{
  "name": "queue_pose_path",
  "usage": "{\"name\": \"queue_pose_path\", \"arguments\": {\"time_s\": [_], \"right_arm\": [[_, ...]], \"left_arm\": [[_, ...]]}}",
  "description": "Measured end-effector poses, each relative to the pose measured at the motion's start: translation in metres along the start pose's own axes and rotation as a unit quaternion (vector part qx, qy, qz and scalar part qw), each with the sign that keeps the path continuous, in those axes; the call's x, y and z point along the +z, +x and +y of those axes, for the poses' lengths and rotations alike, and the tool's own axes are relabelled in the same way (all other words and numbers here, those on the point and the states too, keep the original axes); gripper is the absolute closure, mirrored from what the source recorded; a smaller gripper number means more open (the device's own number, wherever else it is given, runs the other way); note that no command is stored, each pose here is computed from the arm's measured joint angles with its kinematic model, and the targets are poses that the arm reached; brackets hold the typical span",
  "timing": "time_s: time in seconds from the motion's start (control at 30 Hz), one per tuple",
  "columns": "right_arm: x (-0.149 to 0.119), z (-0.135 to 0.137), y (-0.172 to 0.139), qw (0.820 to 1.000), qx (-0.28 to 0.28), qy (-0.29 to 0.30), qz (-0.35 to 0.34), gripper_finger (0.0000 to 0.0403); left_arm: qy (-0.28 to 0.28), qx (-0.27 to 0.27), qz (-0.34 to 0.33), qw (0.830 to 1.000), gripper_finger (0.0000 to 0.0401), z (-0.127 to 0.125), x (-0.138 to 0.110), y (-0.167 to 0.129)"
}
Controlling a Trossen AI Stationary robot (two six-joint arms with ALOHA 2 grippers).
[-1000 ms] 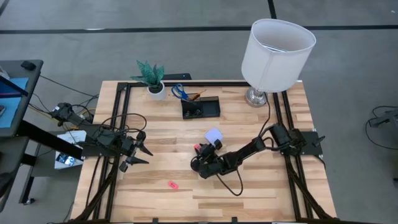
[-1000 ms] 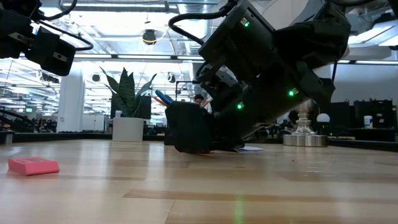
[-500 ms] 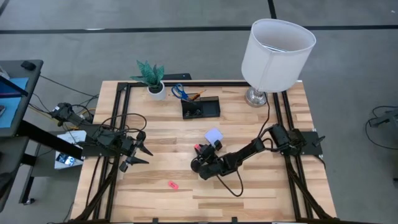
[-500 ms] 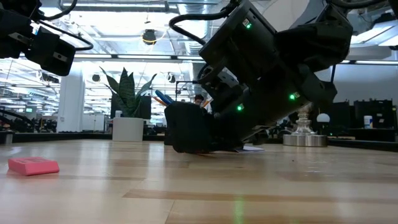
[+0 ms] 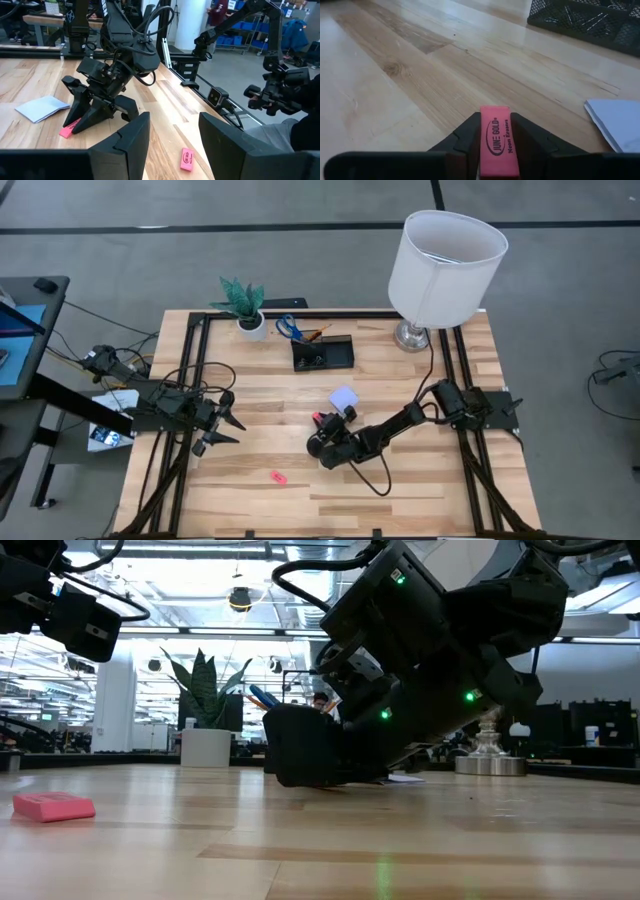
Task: Pick and place office supplies into organizer
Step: Put the top pink eraser into the black desk organizer
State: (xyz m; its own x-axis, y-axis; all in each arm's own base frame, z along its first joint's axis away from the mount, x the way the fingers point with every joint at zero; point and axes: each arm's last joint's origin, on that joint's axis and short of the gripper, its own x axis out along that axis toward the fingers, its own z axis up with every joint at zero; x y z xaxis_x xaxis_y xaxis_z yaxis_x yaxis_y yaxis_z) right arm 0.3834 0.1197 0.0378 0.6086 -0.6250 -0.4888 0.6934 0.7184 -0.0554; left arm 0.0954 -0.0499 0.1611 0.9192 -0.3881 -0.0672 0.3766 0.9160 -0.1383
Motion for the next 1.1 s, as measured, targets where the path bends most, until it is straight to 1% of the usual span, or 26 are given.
{"name": "queue_pose_path", "arguments": {"time_s": [0.33,0.73,1.1], "right_arm": [[0.008,0.001,-0.006,1.0,0.005,-0.01,-0.002,0.0308],[0.018,0.007,-0.007,0.999,0.005,-0.048,-0.011,0.0308],[0.028,0.006,-0.006,0.998,0.001,-0.057,-0.015,0.0308]], "left_arm": [[-0.001,0.0,0.0,1.0,0.0238,0.0,0.0,0.0],[-0.002,0.0,0.0,1.0,0.0238,0.0,0.0,0.0],[-0.002,0.0,0.0,1.0,0.0238,0.0,0.0,0.0]]}}
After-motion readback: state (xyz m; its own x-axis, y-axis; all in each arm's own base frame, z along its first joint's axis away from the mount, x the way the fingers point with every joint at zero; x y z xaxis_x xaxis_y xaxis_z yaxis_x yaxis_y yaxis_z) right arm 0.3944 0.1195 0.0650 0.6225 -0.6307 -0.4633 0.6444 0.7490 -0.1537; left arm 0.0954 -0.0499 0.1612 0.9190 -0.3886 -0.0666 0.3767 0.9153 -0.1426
